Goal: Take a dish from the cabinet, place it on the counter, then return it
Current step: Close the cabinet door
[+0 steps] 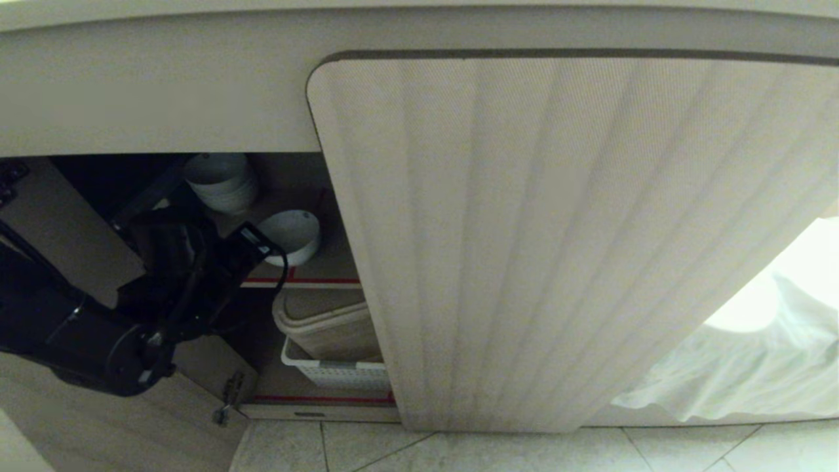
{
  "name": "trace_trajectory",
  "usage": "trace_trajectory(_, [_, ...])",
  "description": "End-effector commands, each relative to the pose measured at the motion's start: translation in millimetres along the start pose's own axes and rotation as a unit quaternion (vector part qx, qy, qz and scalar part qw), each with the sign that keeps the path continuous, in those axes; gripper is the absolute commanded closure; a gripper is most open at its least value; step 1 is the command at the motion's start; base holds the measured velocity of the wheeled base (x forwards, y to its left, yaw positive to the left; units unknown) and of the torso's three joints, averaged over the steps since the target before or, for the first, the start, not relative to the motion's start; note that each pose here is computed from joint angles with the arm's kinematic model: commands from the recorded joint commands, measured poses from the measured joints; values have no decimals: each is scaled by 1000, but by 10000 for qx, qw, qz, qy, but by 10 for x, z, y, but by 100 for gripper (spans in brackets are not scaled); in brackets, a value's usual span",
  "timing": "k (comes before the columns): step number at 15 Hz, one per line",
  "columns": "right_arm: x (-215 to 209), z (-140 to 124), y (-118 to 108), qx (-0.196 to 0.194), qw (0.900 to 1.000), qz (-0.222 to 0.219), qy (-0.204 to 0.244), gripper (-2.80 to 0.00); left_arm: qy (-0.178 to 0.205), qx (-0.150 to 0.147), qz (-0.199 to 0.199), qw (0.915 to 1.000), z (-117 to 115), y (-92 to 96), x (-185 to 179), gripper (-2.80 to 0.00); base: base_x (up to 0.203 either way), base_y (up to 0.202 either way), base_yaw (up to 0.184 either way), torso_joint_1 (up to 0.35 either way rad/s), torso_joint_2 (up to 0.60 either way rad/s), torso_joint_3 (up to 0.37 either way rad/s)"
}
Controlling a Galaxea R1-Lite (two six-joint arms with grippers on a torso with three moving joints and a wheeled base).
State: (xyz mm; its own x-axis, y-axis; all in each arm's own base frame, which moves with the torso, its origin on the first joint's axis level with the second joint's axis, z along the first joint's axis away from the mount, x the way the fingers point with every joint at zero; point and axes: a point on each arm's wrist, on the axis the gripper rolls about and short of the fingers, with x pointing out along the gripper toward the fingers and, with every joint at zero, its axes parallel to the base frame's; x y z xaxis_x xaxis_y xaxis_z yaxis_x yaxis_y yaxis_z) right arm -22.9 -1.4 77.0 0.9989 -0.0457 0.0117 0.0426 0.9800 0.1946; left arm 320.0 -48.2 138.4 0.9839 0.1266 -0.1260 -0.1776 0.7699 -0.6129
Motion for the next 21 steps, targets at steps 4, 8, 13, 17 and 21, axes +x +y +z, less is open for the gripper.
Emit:
trace_trajectory(4, [0,0,0,6,10000,-1,-3,0,-2,-18,0,10000,30,18,-142,0,0,0,0,0,0,0])
trace_trajectory(8, [0,0,0,6,10000,4,-2,0,10,-14,1,10000,56,38,-264,0,0,0,0,0,0,0])
trace_trajectory(13, [0,0,0,6,10000,-1,-3,0,99,18,-48,9999,50,49,-456,0,0,0,0,0,0,0])
trace_trajectory(17, [0,0,0,6,10000,-1,-3,0,159,47,-10,9999,50,106,-605,0,0,0,0,0,0,0])
trace_trajectory(21, [0,0,0,6,10000,-1,-3,0,206,60,-4,9998,52,152,-761,0,0,0,0,0,0,0])
